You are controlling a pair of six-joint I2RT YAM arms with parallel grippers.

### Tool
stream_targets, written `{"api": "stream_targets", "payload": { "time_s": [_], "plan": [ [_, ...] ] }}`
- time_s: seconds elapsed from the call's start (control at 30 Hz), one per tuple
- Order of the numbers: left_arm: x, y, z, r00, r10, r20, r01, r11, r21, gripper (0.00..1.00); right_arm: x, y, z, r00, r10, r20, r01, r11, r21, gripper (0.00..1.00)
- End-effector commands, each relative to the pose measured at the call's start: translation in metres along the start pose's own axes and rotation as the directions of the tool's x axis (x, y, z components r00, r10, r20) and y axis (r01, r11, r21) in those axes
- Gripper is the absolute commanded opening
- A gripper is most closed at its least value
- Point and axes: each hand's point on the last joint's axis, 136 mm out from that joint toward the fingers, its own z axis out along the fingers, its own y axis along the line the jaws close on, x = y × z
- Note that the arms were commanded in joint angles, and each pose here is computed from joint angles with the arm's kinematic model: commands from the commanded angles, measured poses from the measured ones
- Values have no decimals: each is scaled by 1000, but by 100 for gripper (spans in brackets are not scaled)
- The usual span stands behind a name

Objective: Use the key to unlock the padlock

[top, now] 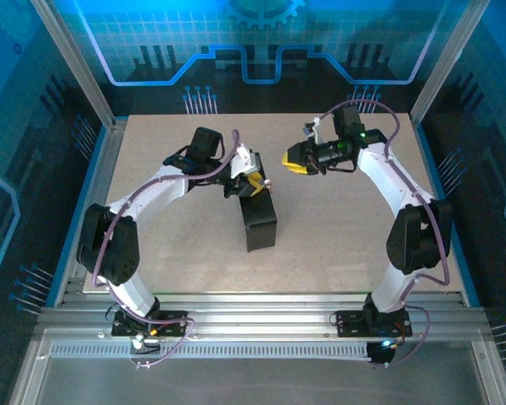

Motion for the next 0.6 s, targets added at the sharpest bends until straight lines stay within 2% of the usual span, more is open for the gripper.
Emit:
{"api": "stream_targets", "payload": {
  "time_s": [0.0,0.13,0.17,0.2,0.3,0.37,0.43,0.57],
  "plan": [
    [-7,-10,-4,999,-30,33,27,996,80,0,8,15,-6,883,-468,47,469,883,-9,35],
    [-12,-13,-9,996,-64,60,56,990,128,0,17,12,-1,603,-787,129,785,614,82,39],
    [-13,-14,-10,995,-77,70,67,988,143,0,23,8,1,528,-838,140,834,542,98,39],
    [-15,-15,-12,993,-89,83,75,985,157,0,26,6,2,427,-893,146,886,445,129,39],
    [-16,-15,-15,987,-117,111,95,977,191,0,27,-7,9,185,-973,140,950,214,226,36],
    [-17,-15,-15,984,-131,122,103,973,208,0,17,-16,15,94,-989,115,945,125,302,35],
    [-18,-13,-14,983,-139,123,109,969,219,0,9,-25,25,61,-996,63,940,78,333,33],
    [-21,-14,-13,981,-148,122,115,962,246,0,-9,-37,42,-68,-996,-49,898,-82,431,31]
  ]
}}
